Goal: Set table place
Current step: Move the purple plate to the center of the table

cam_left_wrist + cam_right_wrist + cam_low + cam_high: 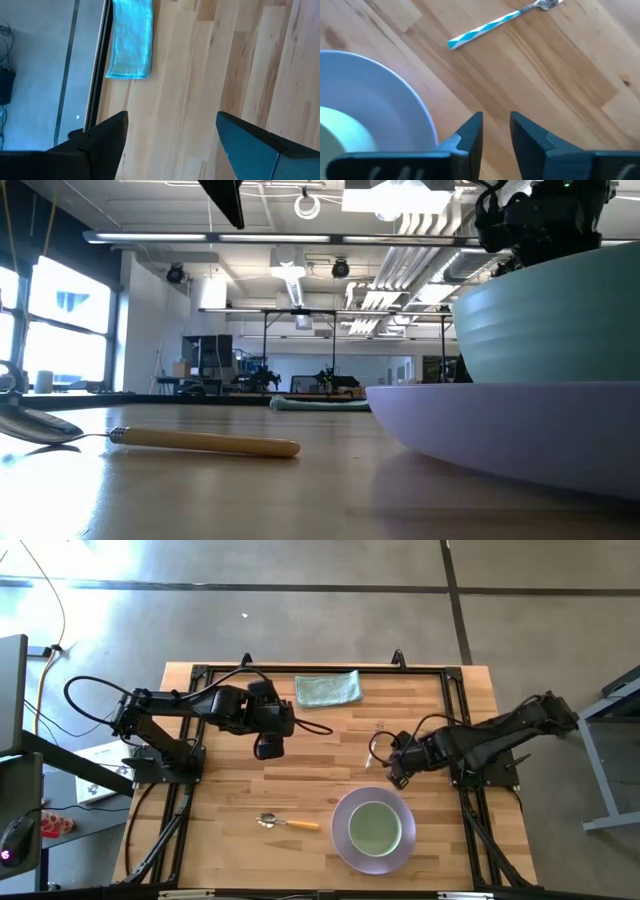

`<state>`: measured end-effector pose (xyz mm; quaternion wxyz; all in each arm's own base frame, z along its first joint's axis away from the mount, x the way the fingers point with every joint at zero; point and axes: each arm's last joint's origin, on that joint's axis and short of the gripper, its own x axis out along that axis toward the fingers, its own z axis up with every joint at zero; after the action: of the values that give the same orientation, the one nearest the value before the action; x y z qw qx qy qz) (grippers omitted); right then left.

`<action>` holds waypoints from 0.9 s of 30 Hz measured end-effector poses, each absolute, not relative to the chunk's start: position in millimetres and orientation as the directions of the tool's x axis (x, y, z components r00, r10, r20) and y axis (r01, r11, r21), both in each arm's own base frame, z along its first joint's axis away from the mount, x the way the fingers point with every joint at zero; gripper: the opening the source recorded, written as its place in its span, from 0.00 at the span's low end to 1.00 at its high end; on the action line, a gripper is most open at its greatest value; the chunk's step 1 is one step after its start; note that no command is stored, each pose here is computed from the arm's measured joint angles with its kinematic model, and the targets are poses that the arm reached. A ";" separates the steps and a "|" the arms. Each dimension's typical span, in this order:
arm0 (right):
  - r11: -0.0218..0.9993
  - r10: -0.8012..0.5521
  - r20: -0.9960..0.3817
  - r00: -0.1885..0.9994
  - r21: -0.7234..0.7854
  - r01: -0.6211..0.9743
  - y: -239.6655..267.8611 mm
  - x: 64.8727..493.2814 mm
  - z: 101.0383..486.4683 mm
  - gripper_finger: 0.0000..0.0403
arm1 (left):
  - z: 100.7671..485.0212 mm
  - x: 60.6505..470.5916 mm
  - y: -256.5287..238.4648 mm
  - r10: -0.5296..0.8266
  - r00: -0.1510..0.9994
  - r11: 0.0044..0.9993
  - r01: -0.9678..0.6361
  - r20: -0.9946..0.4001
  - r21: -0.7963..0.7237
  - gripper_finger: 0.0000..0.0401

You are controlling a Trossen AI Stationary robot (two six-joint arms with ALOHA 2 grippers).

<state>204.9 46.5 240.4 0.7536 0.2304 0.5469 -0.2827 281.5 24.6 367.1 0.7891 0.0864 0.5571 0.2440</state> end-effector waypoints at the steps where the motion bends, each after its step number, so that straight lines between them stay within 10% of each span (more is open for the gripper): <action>1: 0.736 -0.177 -0.956 0.233 0.029 0.677 45.5 204.4 240.1 0.24 | 367.1 281.5 24.5 0.481 0.260 0.866 -0.289 -0.837 0.408 0.73; 10: 0.747 -0.180 -0.961 0.210 0.005 0.665 44.2 201.2 240.3 0.02 | 367.2 281.5 24.8 0.481 0.260 0.863 -0.311 -0.837 0.399 0.73; 27: 0.751 -0.224 -0.925 0.306 0.035 0.659 29.3 183.2 262.2 0.21 | 324.7 356.1 10.4 0.249 0.453 0.967 -0.072 -0.856 0.243 0.73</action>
<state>183.2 29.3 262.2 0.7801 0.2103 0.5167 -0.2831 356.1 10.4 324.7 0.8480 0.0857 0.5144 0.0945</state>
